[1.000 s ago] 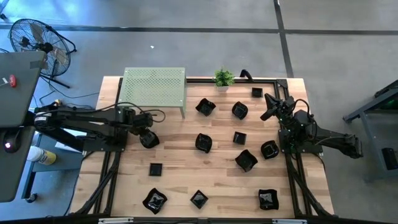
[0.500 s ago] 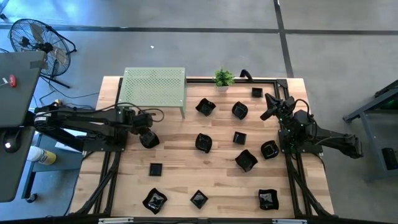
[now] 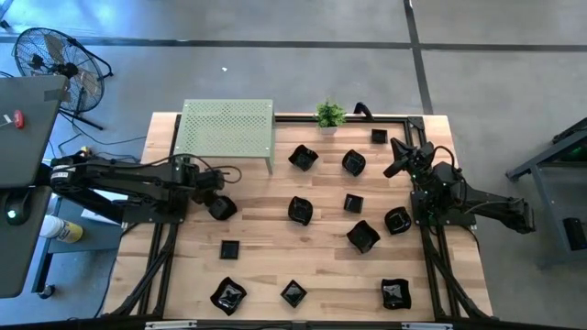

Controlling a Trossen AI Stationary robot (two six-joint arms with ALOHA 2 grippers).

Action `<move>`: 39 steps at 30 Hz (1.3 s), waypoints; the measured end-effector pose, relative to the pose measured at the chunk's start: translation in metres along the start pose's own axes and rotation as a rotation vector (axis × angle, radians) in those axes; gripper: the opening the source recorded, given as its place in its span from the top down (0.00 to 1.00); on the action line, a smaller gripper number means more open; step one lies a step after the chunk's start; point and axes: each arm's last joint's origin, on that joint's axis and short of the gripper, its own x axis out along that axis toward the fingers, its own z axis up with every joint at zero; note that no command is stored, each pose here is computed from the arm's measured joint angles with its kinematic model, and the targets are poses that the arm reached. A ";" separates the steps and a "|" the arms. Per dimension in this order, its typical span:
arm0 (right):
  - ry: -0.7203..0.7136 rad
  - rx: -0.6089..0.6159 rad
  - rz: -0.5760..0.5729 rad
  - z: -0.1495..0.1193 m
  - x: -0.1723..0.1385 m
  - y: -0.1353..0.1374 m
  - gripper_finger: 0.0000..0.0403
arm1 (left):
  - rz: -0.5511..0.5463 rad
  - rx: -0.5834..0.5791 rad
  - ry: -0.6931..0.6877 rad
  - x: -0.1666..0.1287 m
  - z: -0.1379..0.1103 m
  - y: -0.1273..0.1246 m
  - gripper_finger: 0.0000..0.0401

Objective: Pick & Place Mini shaped plates
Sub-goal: Put the black leaf-shaped plate on the left shelf

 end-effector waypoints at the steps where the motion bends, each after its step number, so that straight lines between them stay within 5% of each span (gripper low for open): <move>1: 0.000 0.000 0.000 0.000 0.000 0.000 0.96 | -0.006 0.000 0.007 0.000 0.000 0.000 0.83; 6: -0.001 0.000 -0.002 0.000 0.000 0.000 0.96 | -0.080 0.038 0.029 -0.006 0.002 -0.005 0.98; 15: -0.001 0.000 -0.006 0.000 0.000 0.000 0.96 | -0.253 0.082 -0.011 -0.041 0.022 -0.028 0.99; 24: -0.001 -0.001 -0.008 0.000 0.000 0.000 0.96 | -0.478 0.016 -0.139 -0.108 0.044 -0.052 1.00; 29: -0.001 -0.001 -0.008 0.000 0.000 0.000 0.96 | -0.488 -0.200 -0.296 -0.143 0.051 -0.053 1.00; 35: -0.001 0.005 -0.008 0.000 0.000 0.000 0.96 | -0.438 -0.735 -0.523 -0.162 0.058 -0.036 1.00; 39: -0.004 0.005 -0.024 0.000 0.000 -0.001 0.96 | -0.418 -0.949 -0.617 -0.167 0.059 -0.021 1.00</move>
